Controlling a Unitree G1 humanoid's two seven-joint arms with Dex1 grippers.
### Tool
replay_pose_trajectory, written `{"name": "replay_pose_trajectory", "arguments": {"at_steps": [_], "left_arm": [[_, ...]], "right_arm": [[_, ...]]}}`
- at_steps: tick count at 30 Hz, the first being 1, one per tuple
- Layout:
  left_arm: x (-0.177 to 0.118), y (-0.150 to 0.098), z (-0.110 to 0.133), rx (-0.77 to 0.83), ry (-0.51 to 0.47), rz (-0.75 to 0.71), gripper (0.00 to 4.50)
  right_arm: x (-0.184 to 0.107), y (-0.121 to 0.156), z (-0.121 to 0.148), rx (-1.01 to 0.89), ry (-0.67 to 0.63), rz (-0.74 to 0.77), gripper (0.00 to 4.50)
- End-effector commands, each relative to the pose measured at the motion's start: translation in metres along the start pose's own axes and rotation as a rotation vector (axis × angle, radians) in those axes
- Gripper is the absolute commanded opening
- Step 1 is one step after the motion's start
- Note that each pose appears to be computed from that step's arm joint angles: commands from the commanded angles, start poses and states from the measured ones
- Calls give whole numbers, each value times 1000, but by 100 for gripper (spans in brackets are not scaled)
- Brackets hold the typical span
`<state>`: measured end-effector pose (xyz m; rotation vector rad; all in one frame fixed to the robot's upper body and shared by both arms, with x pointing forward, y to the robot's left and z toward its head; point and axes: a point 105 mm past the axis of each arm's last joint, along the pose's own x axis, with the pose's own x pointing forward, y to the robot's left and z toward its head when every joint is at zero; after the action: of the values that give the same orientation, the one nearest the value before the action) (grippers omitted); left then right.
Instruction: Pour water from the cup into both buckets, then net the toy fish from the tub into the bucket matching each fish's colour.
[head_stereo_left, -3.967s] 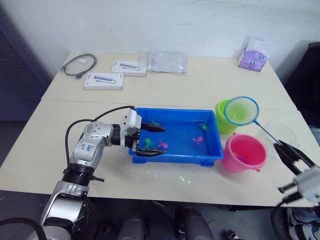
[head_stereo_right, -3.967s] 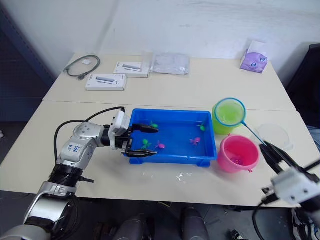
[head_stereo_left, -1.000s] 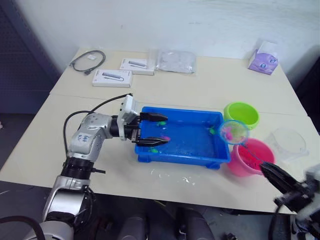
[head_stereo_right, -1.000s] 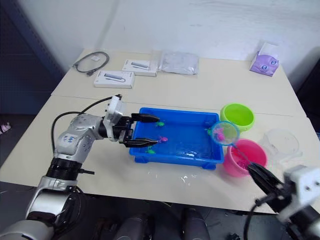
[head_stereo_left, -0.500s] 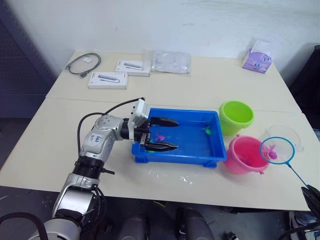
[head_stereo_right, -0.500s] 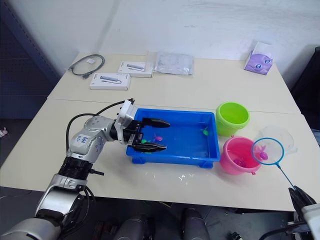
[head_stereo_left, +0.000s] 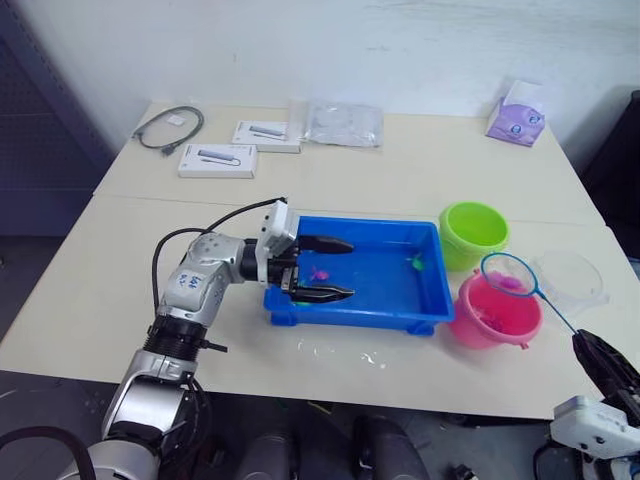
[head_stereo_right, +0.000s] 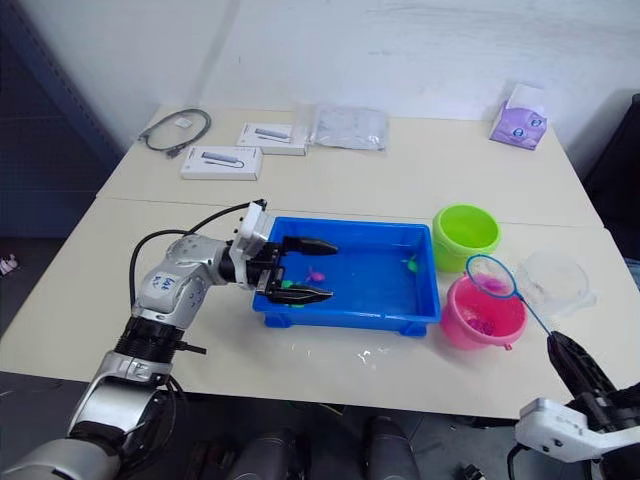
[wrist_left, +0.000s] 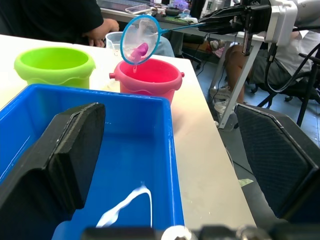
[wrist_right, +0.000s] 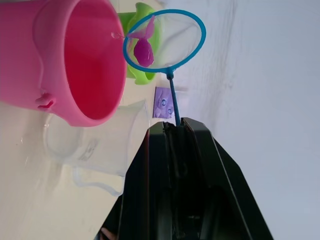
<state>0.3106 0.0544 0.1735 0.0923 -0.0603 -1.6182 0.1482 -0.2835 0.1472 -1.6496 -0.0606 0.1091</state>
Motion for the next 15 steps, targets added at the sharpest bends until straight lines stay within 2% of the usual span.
{"name": "replay_pose_trajectory", "arguments": {"at_steps": [1, 7, 12, 15], "left_arm": [[-2, -1, 10, 58, -6, 6, 444], [-7, 0, 8, 70, 10, 17, 444], [-23, 1, 4, 60, 36, 49, 444], [-36, 1, 0, 60, 51, 82, 444]], "right_arm": [[-9, 2, -9, -75, 5, -12, 0], [-11, -2, -9, -97, -3, -41, 0], [10, -28, 4, 455, -77, -170, 0], [33, -33, 26, 752, -230, -97, 0]]}}
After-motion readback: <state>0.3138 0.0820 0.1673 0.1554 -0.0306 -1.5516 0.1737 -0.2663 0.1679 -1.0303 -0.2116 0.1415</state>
